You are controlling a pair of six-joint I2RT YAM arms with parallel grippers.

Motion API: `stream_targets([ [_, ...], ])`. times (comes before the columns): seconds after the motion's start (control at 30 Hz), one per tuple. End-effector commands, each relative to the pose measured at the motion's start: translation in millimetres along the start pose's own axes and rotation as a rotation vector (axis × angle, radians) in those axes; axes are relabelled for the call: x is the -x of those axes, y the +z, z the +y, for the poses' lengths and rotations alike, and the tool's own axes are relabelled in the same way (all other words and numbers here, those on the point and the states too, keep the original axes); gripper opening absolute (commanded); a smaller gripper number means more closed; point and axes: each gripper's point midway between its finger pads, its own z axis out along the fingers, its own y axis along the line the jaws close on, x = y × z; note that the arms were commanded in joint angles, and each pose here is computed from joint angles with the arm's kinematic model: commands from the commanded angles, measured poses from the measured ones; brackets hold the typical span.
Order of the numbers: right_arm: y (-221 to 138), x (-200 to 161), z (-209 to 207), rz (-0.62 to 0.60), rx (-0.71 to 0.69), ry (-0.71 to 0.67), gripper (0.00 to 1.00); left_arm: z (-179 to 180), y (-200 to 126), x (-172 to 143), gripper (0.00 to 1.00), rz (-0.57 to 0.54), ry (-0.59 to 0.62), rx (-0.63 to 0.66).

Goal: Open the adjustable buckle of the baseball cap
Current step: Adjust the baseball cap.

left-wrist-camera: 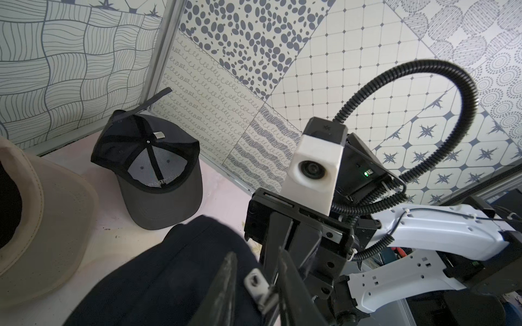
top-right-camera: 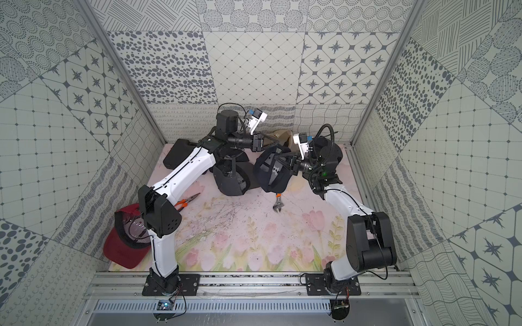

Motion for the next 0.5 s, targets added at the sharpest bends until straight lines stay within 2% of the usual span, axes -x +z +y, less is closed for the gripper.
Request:
stream_targets([
  [0.0, -0.2, 18.1, 11.6, -0.008, 0.006, -0.069, 0.00, 2.3, -5.2, -1.4, 0.39, 0.017, 0.091, 0.050],
  [0.07, 0.6, 18.3, 9.1, 0.006, -0.002, -0.061, 0.00, 6.5, -10.1, 1.0, 0.50, 0.013, 0.100, 0.078],
  [0.13, 1.1, 20.4, 9.2, 0.023, 0.007, -0.057, 0.00, 8.8, -14.8, 4.2, 0.56, 0.005, 0.107, 0.086],
  [0.47, 0.5, 25.9, 22.0, 0.086, 0.069, -0.074, 0.00, 4.2, -32.5, 2.3, 0.61, 0.011, 0.166, 0.081],
])
